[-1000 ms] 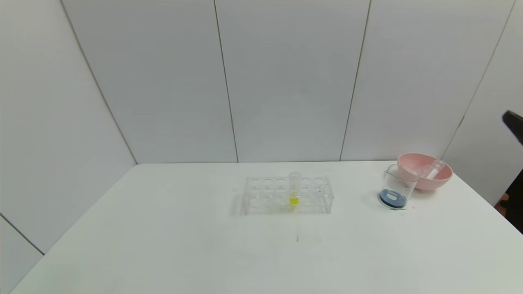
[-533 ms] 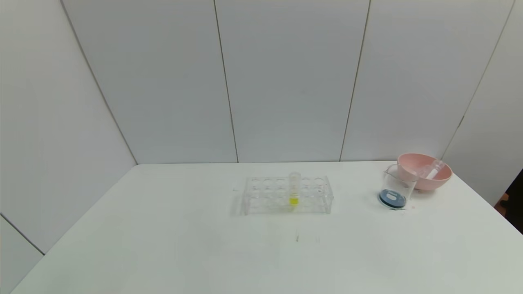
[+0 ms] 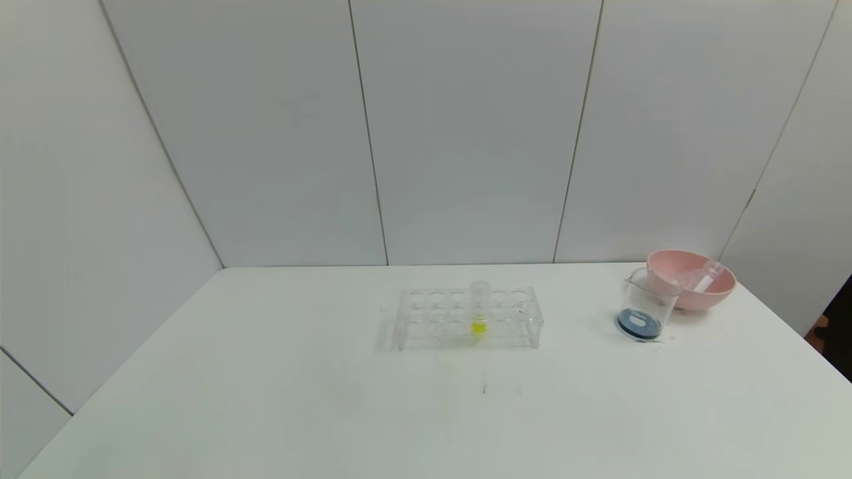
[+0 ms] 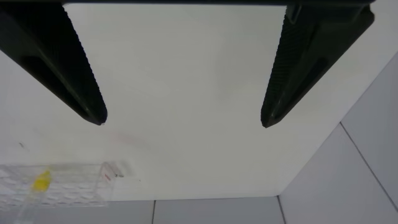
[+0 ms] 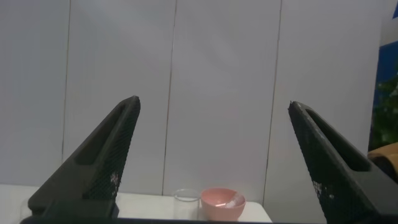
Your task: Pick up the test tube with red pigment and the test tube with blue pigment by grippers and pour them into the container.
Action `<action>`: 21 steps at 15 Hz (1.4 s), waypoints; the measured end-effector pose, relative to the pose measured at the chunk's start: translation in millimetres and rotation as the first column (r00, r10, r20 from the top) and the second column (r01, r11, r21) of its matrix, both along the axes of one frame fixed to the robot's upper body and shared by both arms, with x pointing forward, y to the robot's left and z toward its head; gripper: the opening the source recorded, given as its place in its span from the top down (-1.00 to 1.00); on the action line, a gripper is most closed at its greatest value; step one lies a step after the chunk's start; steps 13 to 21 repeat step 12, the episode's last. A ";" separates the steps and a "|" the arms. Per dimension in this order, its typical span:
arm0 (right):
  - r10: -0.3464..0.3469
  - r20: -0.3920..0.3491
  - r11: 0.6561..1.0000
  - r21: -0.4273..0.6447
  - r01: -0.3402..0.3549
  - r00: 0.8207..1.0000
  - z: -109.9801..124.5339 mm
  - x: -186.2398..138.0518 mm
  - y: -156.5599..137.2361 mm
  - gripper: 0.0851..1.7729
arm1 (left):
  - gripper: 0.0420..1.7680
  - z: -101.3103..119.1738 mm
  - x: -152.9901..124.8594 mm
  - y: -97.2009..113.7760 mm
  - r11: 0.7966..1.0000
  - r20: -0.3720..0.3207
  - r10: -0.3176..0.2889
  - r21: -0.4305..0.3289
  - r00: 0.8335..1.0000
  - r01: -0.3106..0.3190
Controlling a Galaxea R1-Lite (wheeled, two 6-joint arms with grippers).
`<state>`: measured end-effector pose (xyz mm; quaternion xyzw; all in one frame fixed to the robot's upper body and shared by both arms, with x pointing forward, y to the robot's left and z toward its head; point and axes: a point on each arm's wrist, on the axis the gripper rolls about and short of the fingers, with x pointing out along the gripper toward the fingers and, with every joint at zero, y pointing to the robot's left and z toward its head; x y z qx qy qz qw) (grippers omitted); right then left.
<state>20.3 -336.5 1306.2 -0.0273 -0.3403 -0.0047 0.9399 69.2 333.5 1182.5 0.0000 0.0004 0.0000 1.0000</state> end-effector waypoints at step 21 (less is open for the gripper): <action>0.003 -0.647 1.000 0.005 0.000 0.762 -124.3 48.6 0.2 -0.92 | -1.00 0.0 0.0 0.0 1.000 0.000 0.000 0.000 1.000 0.000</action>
